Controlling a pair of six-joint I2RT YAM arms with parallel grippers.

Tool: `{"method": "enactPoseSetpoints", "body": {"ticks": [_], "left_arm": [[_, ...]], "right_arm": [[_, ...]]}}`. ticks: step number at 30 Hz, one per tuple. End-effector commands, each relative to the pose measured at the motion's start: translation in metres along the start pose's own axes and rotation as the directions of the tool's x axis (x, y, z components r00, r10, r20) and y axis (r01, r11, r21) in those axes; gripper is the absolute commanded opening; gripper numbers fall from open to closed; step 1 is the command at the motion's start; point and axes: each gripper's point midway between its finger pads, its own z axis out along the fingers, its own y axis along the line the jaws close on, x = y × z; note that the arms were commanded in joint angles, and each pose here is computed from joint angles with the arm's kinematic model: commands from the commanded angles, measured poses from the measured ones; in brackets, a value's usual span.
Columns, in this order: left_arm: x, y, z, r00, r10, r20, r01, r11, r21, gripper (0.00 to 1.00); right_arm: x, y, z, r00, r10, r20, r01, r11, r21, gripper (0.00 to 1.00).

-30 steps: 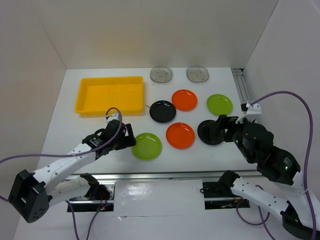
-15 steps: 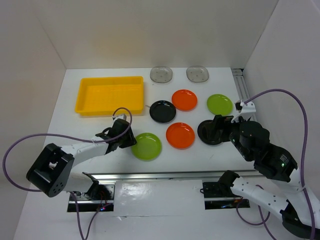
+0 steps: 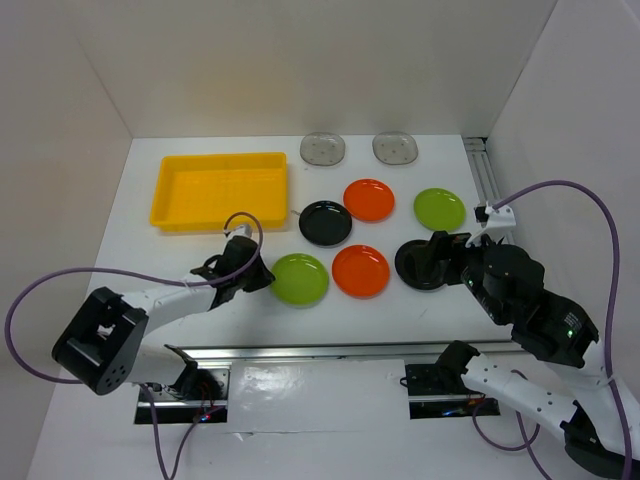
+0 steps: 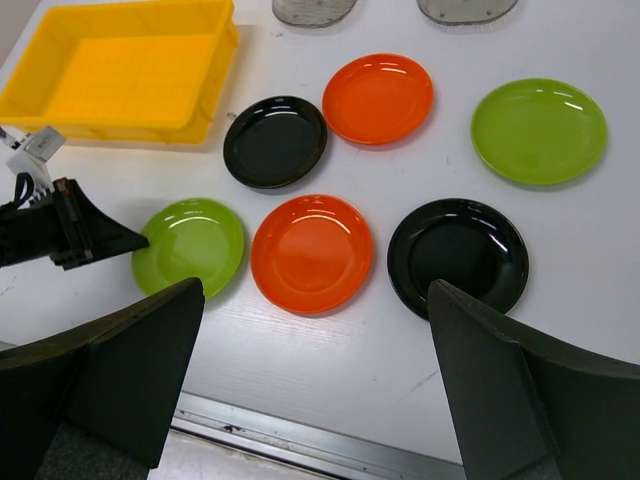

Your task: Place the plates into the plastic bin on the countertop

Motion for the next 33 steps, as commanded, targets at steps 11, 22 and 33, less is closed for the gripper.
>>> {"method": "enactPoseSetpoints", "body": {"ticks": [11,22,33], "left_arm": [[-0.117,-0.04,-0.115,0.961,-0.084,0.262,0.094,0.995,-0.023,0.0],[-0.277,-0.005,-0.111,0.779,-0.262,0.57,0.399,0.908,-0.127,0.0],[-0.341,0.043,0.005,0.851,-0.205,0.483,0.32,0.932,-0.169,0.0]], "right_arm": [[-0.013,0.007,0.0,0.998,0.022,0.054,-0.02,0.999,-0.03,1.0],[-0.018,0.024,0.007,0.997,0.037,0.062,-0.031,0.995,-0.094,1.0],[0.003,0.049,0.025,0.999,0.039,0.009,-0.036,0.98,-0.196,1.0]]}}
